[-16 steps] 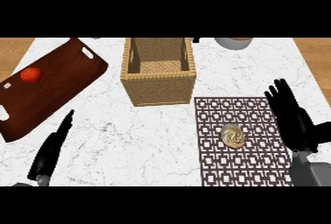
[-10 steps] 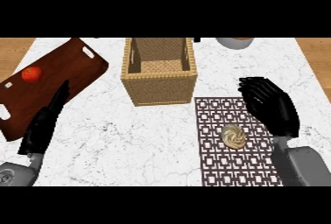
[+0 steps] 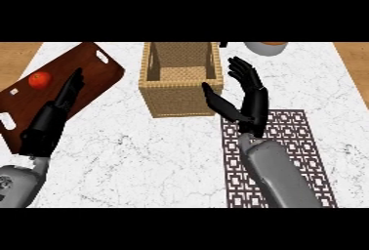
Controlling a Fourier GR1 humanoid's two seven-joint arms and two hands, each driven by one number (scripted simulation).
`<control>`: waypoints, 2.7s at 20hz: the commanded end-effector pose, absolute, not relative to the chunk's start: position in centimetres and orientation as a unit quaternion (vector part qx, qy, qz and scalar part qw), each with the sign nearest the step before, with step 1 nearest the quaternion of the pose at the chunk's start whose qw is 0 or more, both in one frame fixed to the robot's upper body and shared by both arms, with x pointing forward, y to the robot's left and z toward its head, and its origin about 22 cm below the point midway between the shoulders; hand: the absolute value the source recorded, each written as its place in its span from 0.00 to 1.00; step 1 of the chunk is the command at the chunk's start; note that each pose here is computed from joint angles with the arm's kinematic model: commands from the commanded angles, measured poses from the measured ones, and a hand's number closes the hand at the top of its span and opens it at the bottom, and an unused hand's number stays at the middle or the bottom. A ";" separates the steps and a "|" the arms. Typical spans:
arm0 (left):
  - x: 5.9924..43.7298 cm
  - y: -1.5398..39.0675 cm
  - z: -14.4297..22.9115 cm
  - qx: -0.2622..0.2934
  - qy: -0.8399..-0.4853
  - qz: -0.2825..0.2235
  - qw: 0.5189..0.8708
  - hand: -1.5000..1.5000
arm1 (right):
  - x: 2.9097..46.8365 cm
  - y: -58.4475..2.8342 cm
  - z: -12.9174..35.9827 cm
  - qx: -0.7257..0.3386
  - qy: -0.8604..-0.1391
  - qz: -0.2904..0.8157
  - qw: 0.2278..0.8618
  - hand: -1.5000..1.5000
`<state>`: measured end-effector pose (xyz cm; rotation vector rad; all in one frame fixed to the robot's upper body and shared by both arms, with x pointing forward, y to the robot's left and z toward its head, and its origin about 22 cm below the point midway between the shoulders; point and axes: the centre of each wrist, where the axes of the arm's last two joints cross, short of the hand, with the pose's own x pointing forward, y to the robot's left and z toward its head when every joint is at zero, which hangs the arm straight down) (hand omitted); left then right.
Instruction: Pick the cupcake from the placemat and place it in the basket
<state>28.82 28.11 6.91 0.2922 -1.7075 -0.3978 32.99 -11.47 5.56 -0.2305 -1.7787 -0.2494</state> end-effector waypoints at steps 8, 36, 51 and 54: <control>29.0 29.2 7.7 0.133 -0.747 -0.170 0.629 0.50 | 37.5 -19.6 3.2 -0.391 -0.603 0.124 0.684 0.00; 29.0 29.6 6.9 0.126 -0.749 -0.161 0.630 0.50 | 36.4 -17.1 15.8 -0.305 -0.261 0.448 0.799 0.00; 29.4 28.2 6.3 0.137 -0.749 -0.160 0.629 0.50 | 33.9 -19.5 8.6 -0.301 -0.215 0.458 0.808 0.00; 29.4 29.8 7.3 0.134 -0.752 -0.158 0.625 0.50 | 34.0 -19.3 8.1 -0.303 -0.225 0.453 0.808 0.00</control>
